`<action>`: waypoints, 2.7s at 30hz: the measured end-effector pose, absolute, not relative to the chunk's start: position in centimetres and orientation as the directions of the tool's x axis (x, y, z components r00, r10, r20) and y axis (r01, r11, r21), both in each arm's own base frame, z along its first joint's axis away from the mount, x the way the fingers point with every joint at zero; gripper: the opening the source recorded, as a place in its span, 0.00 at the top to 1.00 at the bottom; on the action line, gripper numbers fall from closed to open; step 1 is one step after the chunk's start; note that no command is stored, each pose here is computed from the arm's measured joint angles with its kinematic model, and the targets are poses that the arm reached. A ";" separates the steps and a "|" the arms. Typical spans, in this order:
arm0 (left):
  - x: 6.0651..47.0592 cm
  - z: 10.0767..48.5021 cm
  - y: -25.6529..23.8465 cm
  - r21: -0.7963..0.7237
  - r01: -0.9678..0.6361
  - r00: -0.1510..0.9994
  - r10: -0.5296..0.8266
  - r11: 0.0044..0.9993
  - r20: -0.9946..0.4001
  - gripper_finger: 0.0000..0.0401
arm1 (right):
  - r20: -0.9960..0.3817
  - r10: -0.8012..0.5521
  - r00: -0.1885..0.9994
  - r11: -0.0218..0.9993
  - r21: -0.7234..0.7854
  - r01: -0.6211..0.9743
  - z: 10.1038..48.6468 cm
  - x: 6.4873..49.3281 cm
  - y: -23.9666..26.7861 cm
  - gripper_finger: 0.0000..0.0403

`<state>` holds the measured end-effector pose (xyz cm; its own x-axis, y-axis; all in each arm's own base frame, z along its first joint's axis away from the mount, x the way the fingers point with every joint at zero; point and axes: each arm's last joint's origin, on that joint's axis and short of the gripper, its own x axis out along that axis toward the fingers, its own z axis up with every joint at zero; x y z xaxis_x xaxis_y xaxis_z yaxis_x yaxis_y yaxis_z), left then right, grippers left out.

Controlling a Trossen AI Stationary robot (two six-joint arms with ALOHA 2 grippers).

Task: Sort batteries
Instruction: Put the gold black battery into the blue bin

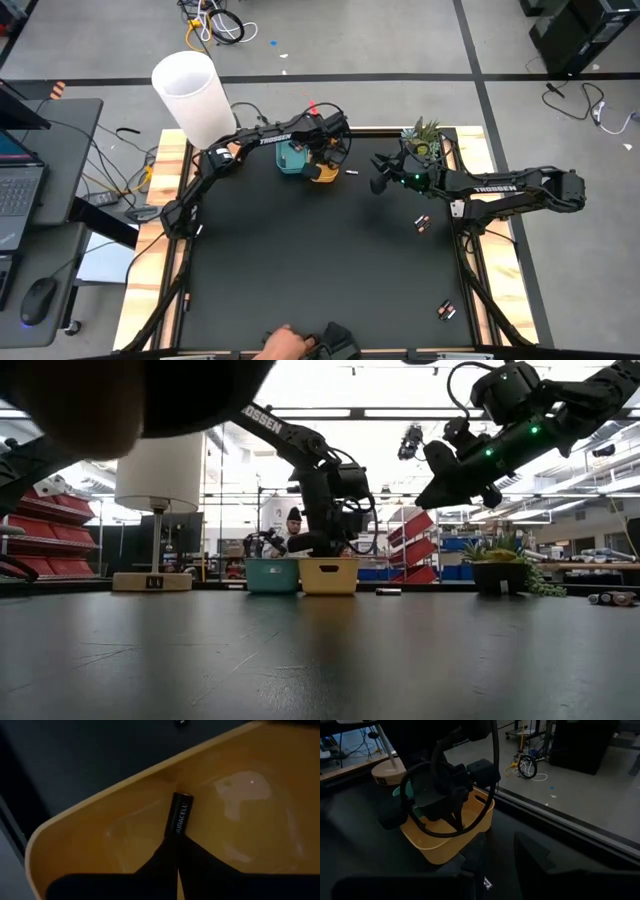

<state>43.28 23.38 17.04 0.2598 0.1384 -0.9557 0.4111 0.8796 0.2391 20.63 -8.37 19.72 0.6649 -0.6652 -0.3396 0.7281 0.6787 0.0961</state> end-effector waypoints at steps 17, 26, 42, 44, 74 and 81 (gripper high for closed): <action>43.5 16.2 22.9 0.220 0.434 0.240 0.124 0.874 -0.963 0.69 | -0.348 -0.654 0.672 0.689 0.093 0.719 19.6 20.7 -8.0 0.78; 43.7 15.8 23.1 0.213 0.372 0.246 0.125 0.903 -0.961 0.64 | -0.351 -0.653 0.671 0.689 0.093 0.719 19.6 20.7 -8.0 0.78; 43.2 15.7 24.0 0.115 0.139 0.271 0.074 0.984 -0.960 0.78 | -0.345 -0.644 0.683 0.691 0.123 0.713 19.7 20.8 -7.8 0.78; 43.2 15.7 24.1 0.108 0.102 0.276 0.076 0.989 -0.958 0.80 | -0.346 -0.643 0.684 0.691 0.123 0.712 19.7 20.8 -7.8 0.78; 43.2 21.9 24.3 0.155 -0.121 0.324 0.187 0.980 -0.927 0.85 | -0.369 -0.639 0.675 0.694 0.103 0.712 19.4 20.7 -7.8 0.78; 42.1 25.5 24.5 0.165 -0.139 0.375 0.206 0.976 -0.904 0.85 | -0.369 -0.637 0.676 0.697 0.097 0.710 19.4 20.8 -7.7 0.78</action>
<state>42.11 24.47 25.49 0.3747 0.2063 -0.9039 -0.1395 0.9764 0.1650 20.75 -7.74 19.41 0.6764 -0.6372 -0.3694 0.7101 0.6974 0.0974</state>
